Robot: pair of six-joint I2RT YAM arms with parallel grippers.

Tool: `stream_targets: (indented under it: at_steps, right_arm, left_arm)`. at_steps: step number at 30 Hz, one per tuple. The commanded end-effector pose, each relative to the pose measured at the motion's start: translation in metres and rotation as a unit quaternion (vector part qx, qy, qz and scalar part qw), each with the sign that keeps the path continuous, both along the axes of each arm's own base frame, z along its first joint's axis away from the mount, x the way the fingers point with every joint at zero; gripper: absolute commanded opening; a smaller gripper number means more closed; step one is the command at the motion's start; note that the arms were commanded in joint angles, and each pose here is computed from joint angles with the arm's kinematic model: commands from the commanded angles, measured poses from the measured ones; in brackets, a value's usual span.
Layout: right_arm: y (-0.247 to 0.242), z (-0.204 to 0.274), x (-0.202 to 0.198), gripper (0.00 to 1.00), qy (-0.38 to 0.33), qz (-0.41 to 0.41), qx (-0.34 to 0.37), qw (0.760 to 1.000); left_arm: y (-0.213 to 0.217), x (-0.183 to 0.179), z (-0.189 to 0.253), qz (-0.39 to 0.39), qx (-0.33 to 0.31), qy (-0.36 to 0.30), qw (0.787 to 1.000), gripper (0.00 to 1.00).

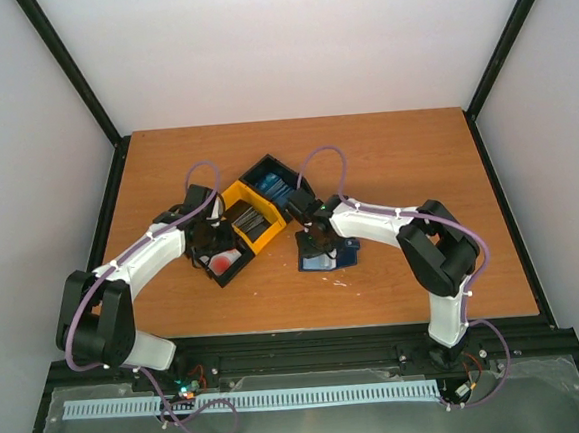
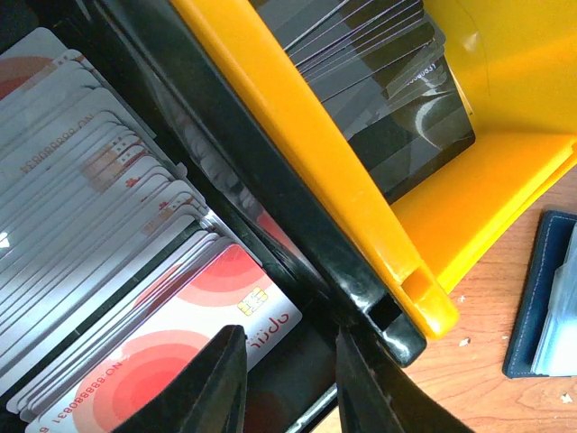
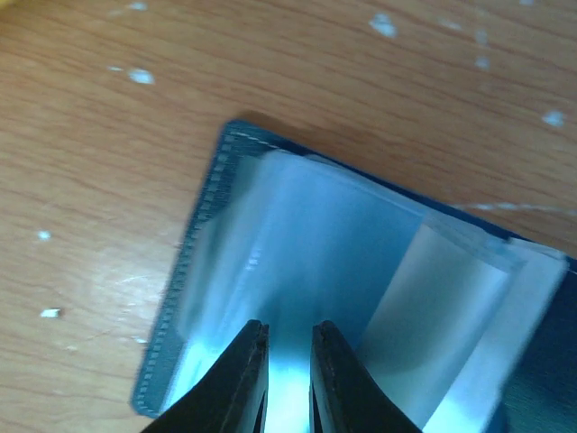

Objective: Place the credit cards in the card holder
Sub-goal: Move the storage box to the center of the board.

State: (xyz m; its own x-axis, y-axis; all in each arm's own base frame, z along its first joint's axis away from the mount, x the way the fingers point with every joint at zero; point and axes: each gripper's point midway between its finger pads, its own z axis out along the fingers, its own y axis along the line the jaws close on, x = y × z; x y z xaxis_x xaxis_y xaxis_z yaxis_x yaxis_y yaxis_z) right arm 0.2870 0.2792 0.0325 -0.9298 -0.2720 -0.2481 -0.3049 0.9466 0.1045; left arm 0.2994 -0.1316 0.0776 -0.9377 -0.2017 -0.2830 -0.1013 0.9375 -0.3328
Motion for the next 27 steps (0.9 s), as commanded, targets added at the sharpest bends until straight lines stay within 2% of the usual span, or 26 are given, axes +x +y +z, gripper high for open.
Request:
stream_targets:
  at_steps: [1,8,16,22,27]
  right_arm:
    - [-0.026,0.006,0.002,0.15,-0.019,-0.051,-0.055,0.997]
    - [-0.058,0.009,0.004,0.16,-0.038,-0.103,-0.129,0.985]
    - [-0.079,0.016,0.001,0.25,-0.043,-0.129,-0.176,0.975]
    - [-0.089,0.015,-0.006,0.29,-0.031,-0.142,-0.188,0.971]
    - [-0.088,0.011,-0.018,0.43,0.002,-0.138,-0.136,0.981]
  left_arm:
    - [-0.004,0.009,0.012,-0.011,-0.009,-0.024,1.0,0.3]
    - [0.009,0.006,0.019,0.019,0.019,-0.008,1.0,0.35]
    - [0.025,-0.009,0.018,0.053,0.054,0.031,0.997,0.43]
    - [0.024,-0.01,0.02,0.051,0.05,0.034,0.997,0.43]
    - [0.025,-0.016,0.014,0.049,0.056,0.05,0.996,0.44]
